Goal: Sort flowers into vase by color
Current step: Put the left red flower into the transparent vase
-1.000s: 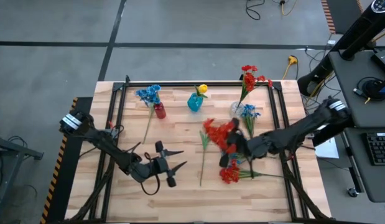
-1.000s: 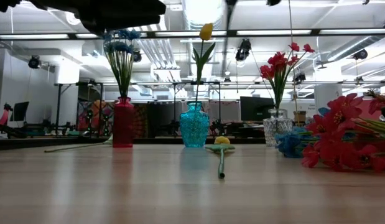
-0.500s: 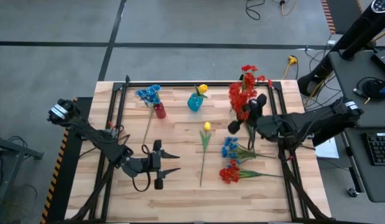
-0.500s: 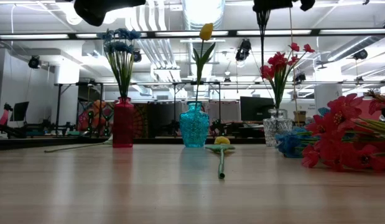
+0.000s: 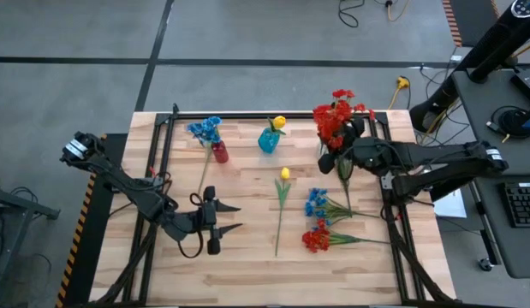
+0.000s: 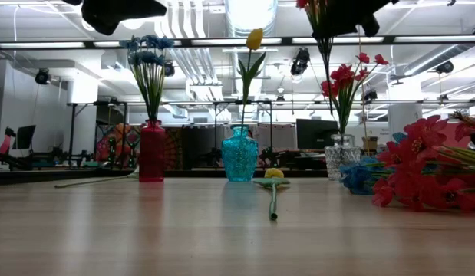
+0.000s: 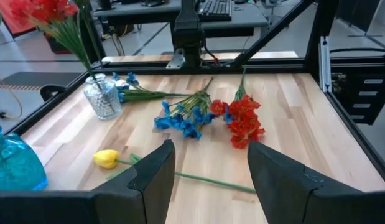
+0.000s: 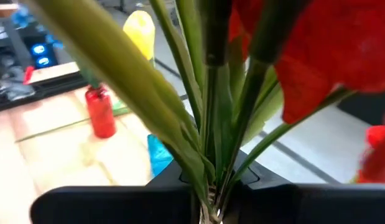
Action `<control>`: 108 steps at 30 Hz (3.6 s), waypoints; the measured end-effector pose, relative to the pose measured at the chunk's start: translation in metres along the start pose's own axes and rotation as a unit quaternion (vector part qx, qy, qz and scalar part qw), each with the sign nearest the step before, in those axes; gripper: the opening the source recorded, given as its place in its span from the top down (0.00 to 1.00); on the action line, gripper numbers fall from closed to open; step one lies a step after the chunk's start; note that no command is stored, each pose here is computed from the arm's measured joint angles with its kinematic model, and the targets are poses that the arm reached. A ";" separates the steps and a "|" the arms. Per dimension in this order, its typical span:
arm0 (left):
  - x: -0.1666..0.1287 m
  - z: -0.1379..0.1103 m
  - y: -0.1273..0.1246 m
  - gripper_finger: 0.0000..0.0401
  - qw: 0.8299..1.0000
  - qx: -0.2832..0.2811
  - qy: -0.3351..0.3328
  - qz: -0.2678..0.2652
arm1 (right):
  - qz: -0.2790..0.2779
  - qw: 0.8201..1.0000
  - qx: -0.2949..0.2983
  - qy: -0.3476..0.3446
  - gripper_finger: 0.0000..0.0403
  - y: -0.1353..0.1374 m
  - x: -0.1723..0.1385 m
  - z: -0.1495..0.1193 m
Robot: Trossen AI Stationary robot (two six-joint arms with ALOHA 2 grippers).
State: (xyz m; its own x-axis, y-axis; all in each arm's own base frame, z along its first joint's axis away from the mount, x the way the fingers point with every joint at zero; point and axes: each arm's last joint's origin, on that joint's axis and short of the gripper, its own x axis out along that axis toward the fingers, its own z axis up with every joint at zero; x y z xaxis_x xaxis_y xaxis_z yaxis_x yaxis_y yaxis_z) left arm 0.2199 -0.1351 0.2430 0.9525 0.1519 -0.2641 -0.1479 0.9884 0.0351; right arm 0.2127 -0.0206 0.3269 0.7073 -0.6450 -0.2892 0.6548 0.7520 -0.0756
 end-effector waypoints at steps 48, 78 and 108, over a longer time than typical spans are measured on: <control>-0.004 0.001 0.005 0.54 1.000 -0.009 0.016 0.007 | -0.162 0.984 0.072 -0.013 0.95 -0.036 0.025 -0.044; -0.004 -0.003 0.006 0.54 0.999 -0.017 0.031 0.011 | -0.145 0.982 0.118 0.016 0.50 -0.039 0.019 -0.051; -0.024 -0.043 0.028 0.54 0.954 -0.145 0.253 0.066 | -0.076 0.967 0.205 0.129 0.35 -0.050 -0.007 -0.069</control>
State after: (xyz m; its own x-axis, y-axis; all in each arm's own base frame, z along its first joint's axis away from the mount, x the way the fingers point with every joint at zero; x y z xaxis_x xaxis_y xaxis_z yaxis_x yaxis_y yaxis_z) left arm 0.1817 -0.1117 0.2084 0.6800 0.1808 -0.7105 -0.3951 0.9067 -0.1474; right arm 0.1566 -0.0440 0.2667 0.5389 -0.6495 -0.5364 0.8343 0.4997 0.2331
